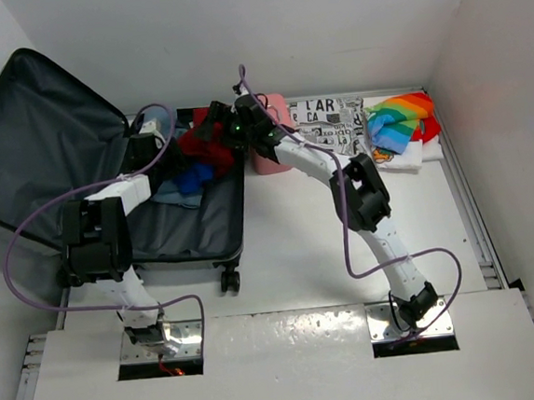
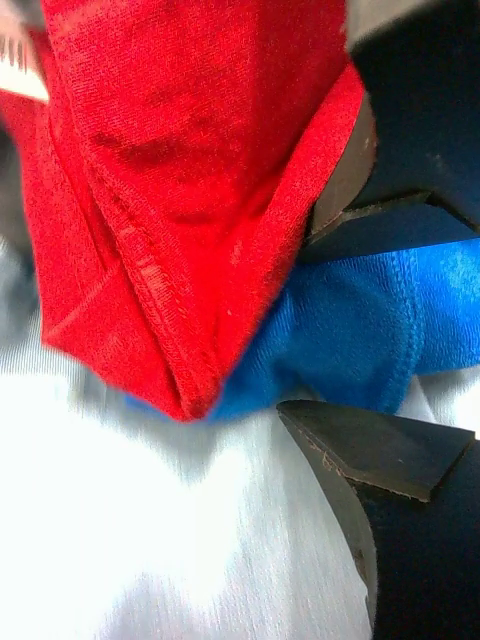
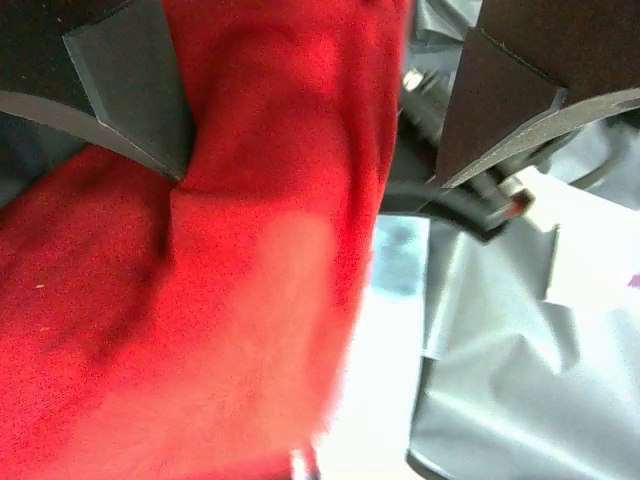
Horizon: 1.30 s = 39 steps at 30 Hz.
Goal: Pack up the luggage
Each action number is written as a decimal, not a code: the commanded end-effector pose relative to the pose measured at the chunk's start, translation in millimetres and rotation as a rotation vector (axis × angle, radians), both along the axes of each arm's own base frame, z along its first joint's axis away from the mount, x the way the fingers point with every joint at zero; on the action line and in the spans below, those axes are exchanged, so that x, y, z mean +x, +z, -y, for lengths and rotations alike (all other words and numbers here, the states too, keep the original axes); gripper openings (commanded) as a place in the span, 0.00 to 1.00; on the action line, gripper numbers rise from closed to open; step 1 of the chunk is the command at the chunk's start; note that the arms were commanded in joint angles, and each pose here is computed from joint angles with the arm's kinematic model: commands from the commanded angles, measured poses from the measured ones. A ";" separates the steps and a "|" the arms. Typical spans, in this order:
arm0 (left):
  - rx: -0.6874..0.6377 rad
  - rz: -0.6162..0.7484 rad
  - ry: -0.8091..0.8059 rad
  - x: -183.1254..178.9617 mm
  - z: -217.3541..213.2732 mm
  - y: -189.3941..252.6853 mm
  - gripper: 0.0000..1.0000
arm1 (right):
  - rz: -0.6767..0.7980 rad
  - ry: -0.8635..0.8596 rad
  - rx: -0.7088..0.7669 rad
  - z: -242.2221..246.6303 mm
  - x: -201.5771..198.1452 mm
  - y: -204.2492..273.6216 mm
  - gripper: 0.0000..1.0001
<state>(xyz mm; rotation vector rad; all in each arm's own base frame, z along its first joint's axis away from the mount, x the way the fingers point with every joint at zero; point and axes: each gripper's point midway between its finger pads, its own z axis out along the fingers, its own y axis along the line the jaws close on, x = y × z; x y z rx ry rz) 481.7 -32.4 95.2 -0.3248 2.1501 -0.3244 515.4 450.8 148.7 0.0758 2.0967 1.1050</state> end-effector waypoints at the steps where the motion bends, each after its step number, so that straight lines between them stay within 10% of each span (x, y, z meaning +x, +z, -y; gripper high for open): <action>1: 0.074 -0.019 0.132 -3.8 -40.8 -6.8 0.61 | 0.329 0.011 0.134 13.4 -0.3 149.2 0.99; 12: 0.150 0.205 -0.102 7.0 -10.8 74.2 0.75 | 0.571 0.008 0.102 99.6 -6.1 252.3 0.99; 22: 0.296 0.398 -0.229 -28.8 -0.2 199.7 0.83 | 0.359 -0.099 -0.301 215.7 18.1 151.6 0.99; 30: 0.101 0.418 -0.550 -17.3 136.8 233.5 0.57 | 0.095 -0.236 -0.298 281.9 10.3 69.1 0.78; 39: 0.285 0.234 -0.518 32.5 261.9 173.9 0.51 | -0.085 -0.413 -0.282 381.5 -15.9 36.5 0.74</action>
